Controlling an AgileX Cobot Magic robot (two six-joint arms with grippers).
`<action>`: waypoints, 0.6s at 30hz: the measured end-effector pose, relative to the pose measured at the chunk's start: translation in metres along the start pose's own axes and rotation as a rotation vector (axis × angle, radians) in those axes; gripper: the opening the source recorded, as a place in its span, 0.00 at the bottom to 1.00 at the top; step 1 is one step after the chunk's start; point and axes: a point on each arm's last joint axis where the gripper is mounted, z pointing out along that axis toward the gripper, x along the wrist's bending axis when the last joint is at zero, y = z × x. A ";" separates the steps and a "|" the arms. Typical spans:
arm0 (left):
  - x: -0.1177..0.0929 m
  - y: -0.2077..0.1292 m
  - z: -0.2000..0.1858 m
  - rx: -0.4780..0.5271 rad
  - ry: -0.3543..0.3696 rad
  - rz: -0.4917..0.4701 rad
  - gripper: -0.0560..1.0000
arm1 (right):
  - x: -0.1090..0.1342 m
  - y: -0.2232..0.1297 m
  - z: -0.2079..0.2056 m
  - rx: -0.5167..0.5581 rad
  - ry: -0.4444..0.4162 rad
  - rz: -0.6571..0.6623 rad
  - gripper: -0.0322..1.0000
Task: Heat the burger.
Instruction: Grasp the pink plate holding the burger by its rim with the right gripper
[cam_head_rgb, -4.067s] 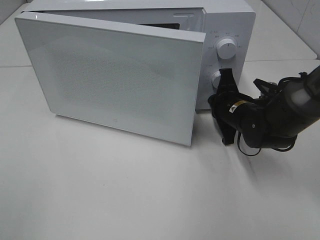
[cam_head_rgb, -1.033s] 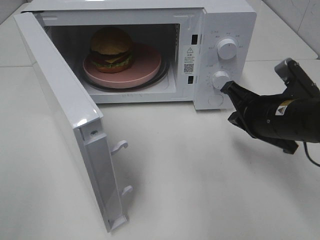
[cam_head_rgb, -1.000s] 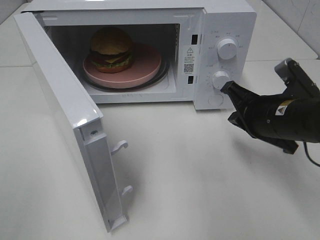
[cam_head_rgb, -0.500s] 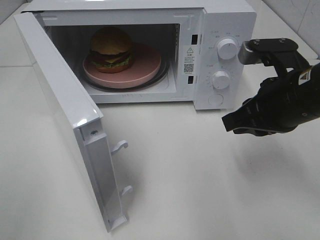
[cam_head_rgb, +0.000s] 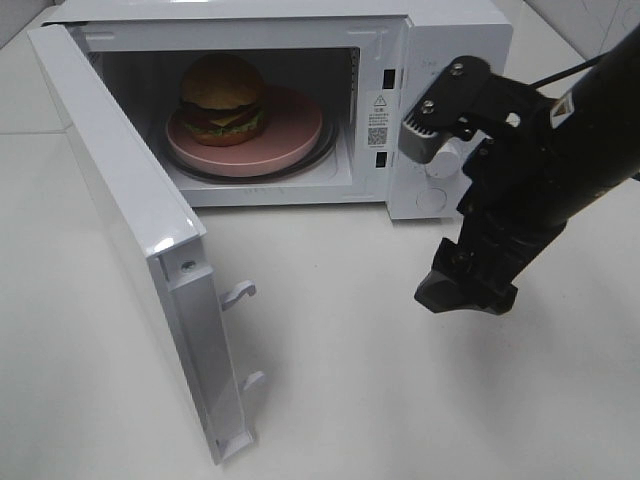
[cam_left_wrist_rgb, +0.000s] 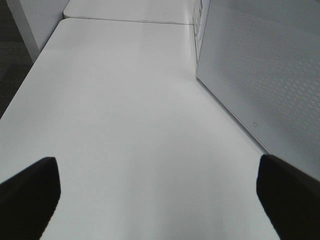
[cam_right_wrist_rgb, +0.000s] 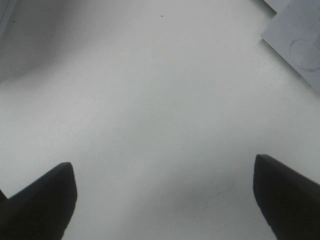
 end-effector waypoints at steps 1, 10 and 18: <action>0.000 0.000 0.000 0.000 0.000 0.000 0.99 | 0.001 0.009 0.005 0.019 0.024 -0.066 0.99; 0.000 0.000 0.000 0.000 0.000 0.000 0.99 | 0.000 0.061 0.033 0.036 0.081 -0.356 0.99; 0.000 0.000 0.000 0.000 0.000 0.000 0.99 | 0.000 0.102 0.065 0.038 0.128 -0.602 0.98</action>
